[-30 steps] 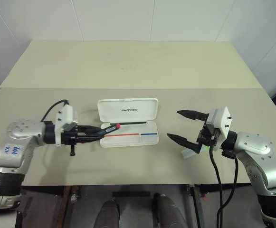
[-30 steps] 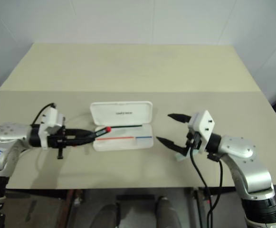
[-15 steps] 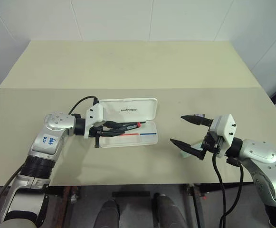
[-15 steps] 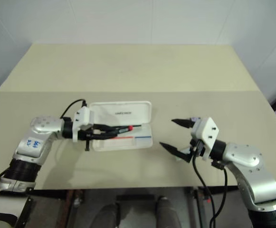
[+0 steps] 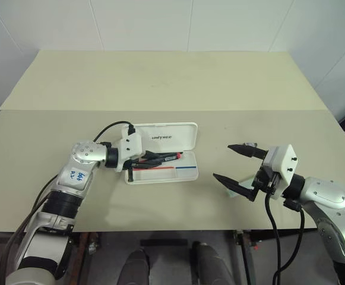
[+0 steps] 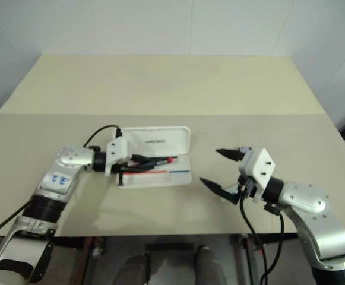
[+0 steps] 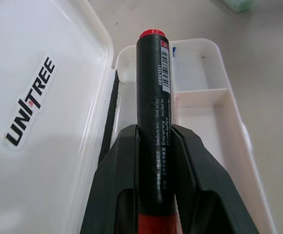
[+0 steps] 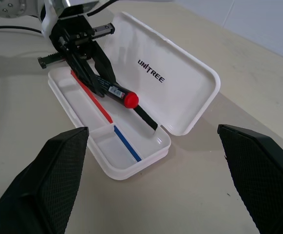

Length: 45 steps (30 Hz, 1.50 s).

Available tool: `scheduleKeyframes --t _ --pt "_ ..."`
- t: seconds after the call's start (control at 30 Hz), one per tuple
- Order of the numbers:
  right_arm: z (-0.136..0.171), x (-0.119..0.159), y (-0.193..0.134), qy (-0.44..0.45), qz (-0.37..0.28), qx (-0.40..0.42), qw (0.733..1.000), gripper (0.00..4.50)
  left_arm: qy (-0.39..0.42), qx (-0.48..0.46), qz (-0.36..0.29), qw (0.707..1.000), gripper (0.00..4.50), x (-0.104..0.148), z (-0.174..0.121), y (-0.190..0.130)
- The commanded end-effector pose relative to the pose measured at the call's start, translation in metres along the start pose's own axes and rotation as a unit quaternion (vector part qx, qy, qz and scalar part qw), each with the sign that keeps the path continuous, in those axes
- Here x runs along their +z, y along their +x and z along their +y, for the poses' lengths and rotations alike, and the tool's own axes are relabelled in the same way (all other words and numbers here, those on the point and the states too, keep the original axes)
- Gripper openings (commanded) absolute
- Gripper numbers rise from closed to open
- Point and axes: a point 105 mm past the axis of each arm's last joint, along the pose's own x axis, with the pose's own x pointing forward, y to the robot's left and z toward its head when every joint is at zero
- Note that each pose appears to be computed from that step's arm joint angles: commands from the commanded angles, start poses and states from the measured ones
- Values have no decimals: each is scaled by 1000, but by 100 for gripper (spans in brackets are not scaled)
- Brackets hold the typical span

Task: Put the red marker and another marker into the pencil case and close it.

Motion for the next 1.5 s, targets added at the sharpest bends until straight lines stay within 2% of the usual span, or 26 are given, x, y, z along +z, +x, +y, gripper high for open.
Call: scheduleKeyframes --t 0.03,0.27,0.3,0.43,0.7,0.8,0.9,0.97,1.07,1.27,1.33,1.5 --pt "0 15 -2 -21 -18 -5 1000 450 26 14 -7 1000 50 11 9 2" --pt "0 16 -1 -21 -21 -9 1000 450 21 6 -16 1000 50 17 8 10" --pt "0 16 -1 -21 -21 -9 1000 450 20 4 -19 1000 123 18 8 11" --pt "0 17 0 -20 -23 -9 1000 450 32 -1 -21 999 237 23 6 14" --pt "0 16 3 -16 -24 -7 1000 450 26 -7 -33 999 237 29 1 10" --pt "0 16 3 -14 -26 -5 1000 450 14 -16 -45 999 296 33 -3 8" --pt "-1 17 5 -9 -30 -5 1000 450 -8 -44 -55 997 392 36 -14 4" --pt "-3 16 5 -2 -33 -6 999 450 -34 -71 -84 993 447 45 -27 -6" --pt "-7 12 -3 7 -21 -10 1000 450 -47 -80 -100 991 447 52 -37 -20" --pt "-28 -7 -40 10 53 -25 998 450 -41 -50 -123 990 447 67 -44 -52" --pt "-38 -22 -55 15 97 -32 995 450 -34 -43 -118 992 447 67 -47 -59" --pt "-45 -33 -70 14 129 -11 992 450 -47 -30 -115 992 447 65 -48 -63"
